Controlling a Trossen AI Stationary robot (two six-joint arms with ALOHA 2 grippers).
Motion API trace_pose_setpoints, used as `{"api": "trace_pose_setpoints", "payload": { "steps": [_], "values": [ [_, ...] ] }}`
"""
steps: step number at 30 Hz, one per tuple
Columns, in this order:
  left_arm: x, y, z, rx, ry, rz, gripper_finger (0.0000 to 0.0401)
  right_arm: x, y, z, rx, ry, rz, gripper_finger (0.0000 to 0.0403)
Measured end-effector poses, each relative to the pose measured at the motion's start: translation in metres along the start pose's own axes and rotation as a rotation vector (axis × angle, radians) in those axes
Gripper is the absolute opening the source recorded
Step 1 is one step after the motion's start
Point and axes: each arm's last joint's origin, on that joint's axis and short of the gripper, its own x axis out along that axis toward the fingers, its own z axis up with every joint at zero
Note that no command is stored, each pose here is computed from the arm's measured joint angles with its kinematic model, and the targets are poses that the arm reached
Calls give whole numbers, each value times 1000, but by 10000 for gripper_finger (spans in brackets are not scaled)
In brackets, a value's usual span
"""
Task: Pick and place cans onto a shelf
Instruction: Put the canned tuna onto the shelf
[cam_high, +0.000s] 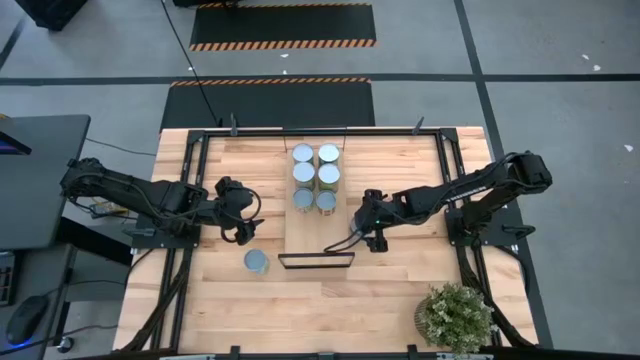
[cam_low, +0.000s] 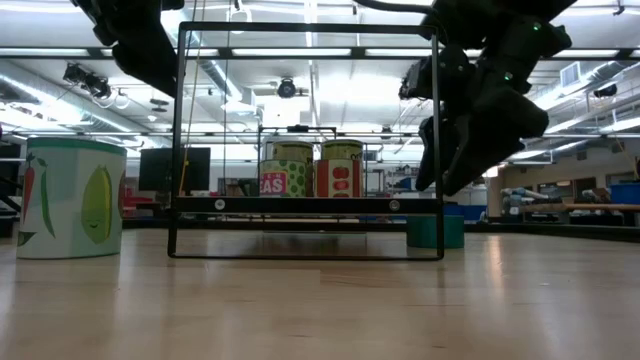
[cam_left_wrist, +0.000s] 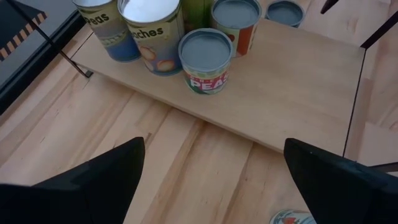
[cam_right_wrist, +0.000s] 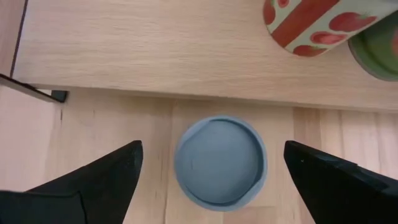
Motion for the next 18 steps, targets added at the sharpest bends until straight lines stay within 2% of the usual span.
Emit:
{"api": "trace_pose_setpoints", "payload": {
  "steps": [11, 18],
  "values": [
    [-1, -1, -1, -6, -2, -1, 389, 12, 2, 2, 20, -22, -2, 400],
    [-1, -1, -1, -2, 0, -1, 389, 25, 3, -5, 14, 34, -20, 400]
  ]
}}
